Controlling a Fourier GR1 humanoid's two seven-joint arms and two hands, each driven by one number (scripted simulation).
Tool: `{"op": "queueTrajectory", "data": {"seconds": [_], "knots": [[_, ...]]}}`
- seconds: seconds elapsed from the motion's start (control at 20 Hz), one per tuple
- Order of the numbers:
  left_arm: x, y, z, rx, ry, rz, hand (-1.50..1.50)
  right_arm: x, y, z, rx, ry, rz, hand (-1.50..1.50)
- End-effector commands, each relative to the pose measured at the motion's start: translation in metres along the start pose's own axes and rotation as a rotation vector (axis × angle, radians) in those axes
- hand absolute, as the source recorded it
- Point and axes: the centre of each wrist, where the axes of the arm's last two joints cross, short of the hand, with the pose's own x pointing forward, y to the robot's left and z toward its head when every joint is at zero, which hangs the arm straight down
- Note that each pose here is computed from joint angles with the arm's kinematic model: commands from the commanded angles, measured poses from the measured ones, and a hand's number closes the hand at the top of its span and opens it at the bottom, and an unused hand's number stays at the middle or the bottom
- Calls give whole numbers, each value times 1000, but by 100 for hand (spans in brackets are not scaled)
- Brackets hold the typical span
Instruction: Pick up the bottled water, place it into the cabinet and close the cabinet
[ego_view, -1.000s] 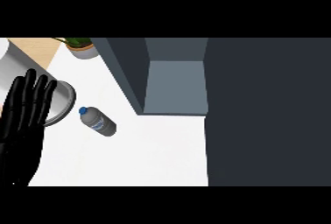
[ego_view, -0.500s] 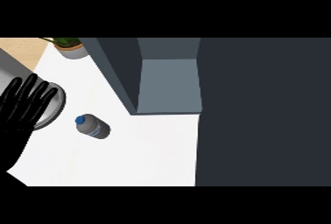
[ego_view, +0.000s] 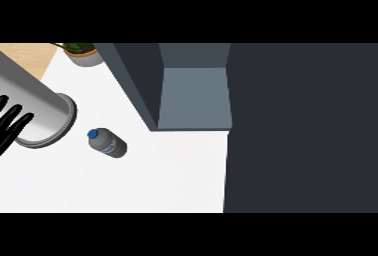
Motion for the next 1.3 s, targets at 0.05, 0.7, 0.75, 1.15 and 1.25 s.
{"op": "queueTrajectory", "data": {"seconds": [0.05, 0.7, 0.75, 1.15, 1.25], "knots": [[2, 18, -4, 18, 54, -17, -150, 25, 10, 21, 21, -22, -22, -150], [-62, 26, -3, 142, 72, -54, -150, 24, 5, 44, 11, 5, -7, -150], [-72, 19, 5, 134, 89, -80, -150, 23, 10, 40, 10, 0, -10, -150], [-132, 35, 1, 144, 129, -52, -150, 20, 5, 59, 14, -1, -7, -150], [-142, 41, -9, 143, 167, -62, -150, 34, 10, 61, 37, -27, -7, -150]]}}
